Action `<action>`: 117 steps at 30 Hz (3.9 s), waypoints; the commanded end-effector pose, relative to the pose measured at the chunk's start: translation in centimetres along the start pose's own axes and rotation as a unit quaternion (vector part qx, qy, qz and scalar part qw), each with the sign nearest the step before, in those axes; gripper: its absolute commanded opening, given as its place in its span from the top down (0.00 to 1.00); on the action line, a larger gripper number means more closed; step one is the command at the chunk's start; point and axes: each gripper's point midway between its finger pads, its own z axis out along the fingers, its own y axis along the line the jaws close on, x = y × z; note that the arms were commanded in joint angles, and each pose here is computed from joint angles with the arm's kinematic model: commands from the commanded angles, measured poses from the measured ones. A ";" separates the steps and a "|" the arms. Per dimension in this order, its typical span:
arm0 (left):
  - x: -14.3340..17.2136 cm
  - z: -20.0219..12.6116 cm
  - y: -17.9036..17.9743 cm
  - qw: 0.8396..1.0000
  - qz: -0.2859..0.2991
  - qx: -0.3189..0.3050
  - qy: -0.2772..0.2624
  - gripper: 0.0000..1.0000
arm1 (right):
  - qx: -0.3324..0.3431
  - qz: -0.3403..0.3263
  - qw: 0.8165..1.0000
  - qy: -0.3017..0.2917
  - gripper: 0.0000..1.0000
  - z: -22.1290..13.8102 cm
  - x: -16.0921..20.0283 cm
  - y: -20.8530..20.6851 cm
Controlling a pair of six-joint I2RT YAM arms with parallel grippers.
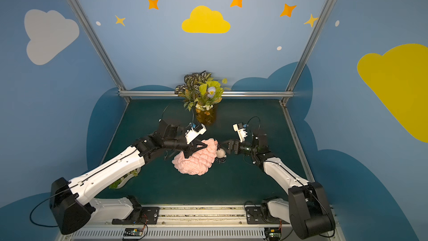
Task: Remove the decoration from the bag
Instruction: Pick up the bag from the center of the board.
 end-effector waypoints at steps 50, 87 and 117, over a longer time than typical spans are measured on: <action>-9.2 -5.5 -0.2 0.986 -0.003 0.110 -0.123 0.98 | -0.054 -0.121 0.991 0.014 0.40 0.0 -2.1 8.8; -7.7 -4.7 -0.2 0.974 -0.051 0.204 -0.085 0.98 | -0.060 -0.168 0.984 -0.015 0.37 -1.0 -5.7 14.7; -9.3 -9.7 5.5 0.978 -0.062 -0.075 -0.185 0.36 | 0.016 -0.048 0.996 -0.069 1.00 0.5 -8.8 14.6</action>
